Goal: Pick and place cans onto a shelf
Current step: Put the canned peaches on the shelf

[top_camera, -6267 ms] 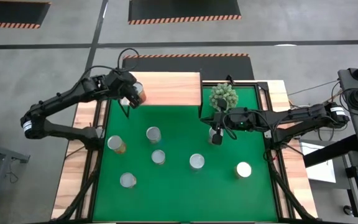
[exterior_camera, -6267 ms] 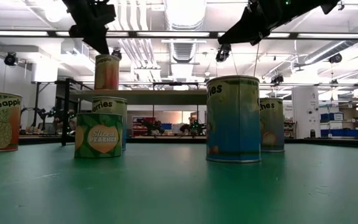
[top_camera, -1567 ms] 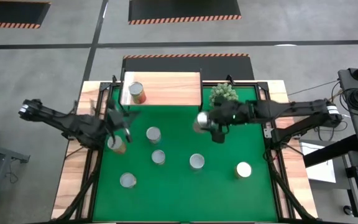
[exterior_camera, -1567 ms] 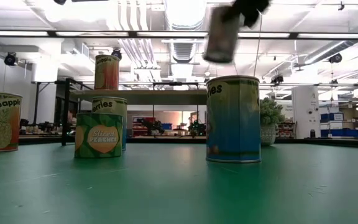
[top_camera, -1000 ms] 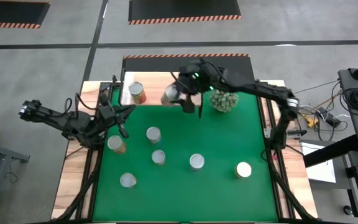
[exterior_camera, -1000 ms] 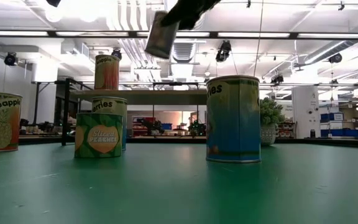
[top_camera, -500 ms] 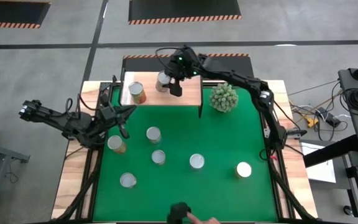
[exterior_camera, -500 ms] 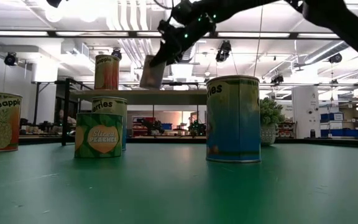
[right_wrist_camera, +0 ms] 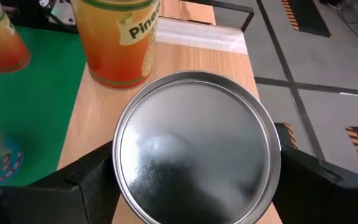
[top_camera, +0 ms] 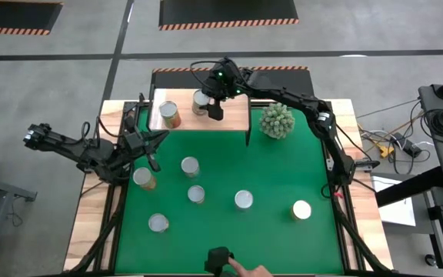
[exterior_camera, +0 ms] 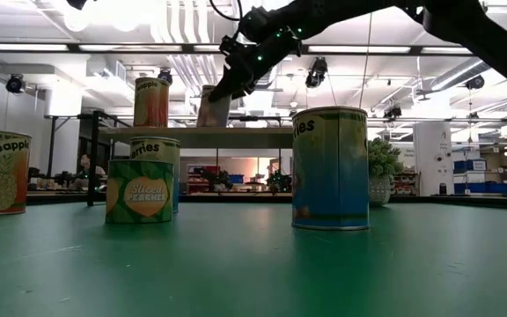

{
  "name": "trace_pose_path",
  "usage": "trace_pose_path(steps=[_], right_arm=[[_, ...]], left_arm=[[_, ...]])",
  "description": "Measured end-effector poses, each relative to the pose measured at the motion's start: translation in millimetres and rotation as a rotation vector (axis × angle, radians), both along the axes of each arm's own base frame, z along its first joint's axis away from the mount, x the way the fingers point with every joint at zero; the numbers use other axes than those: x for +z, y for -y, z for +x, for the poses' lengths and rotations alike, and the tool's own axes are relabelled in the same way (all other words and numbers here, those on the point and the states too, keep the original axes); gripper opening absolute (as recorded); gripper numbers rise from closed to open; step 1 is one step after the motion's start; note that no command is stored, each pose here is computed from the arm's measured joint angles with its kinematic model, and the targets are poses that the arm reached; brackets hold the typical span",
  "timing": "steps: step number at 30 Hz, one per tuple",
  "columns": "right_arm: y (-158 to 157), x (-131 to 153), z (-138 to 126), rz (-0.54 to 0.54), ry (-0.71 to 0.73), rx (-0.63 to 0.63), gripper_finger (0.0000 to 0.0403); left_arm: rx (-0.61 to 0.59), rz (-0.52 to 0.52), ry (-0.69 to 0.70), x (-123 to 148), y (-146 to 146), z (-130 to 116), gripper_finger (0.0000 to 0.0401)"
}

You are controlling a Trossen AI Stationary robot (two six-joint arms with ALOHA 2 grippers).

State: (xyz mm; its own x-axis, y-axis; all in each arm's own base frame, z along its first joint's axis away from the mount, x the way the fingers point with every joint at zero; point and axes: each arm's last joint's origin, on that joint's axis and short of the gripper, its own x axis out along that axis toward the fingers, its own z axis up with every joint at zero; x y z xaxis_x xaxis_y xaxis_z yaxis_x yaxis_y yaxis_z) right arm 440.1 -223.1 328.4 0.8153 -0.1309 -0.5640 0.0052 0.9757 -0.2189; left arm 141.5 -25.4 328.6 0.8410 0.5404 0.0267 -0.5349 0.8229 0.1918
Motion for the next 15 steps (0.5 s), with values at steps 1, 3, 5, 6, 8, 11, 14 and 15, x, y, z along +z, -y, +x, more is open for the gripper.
trace_pose_path(steps=[1, 3, 5, 6, 8, 11, 14, 15], right_arm=[[0.1, 0.0, 0.0, 0.000, 0.000, -0.002, 0.0315], [0.2, 0.1, 0.2, 0.000, 0.002, -0.004, 0.0315], [0.2, 0.2, 0.2, 0.000, 0.002, -0.004, 0.0315], [0.2, 0.2, 0.1, 0.000, 0.002, -0.004, 0.0314], [0.2, 0.2, 0.1, 0.001, 0.001, -0.006, 0.0313], [0.2, 0.4, 0.0, 0.019, 0.005, -0.021, 0.0317], [0.2, -0.1, -0.3, 0.027, 0.000, -0.026, 0.0332], [0.0, -0.6, -0.4, 0.026, -0.004, -0.026, 0.0339]], left_arm=[[0.000, -0.001, 0.003, 0.2, 0.0, 0.0, 0.0000], [0.000, -0.003, 0.010, 0.9, 0.0, 0.0, 0.0000], [0.000, -0.005, 0.014, 1.3, 0.0, -0.1, 0.0000], [0.000, -0.005, 0.014, 1.3, 0.0, -0.1, 0.0000], [0.000, -0.005, 0.014, 1.3, 0.0, -0.1, 0.0000], [0.000, -0.005, 0.015, 1.4, 0.0, -0.1, 0.0000], [0.000, -0.006, 0.018, 1.8, 0.0, -0.1, 0.0000], [0.000, -0.007, 0.019, 1.9, 0.0, -0.1, 0.0000]])
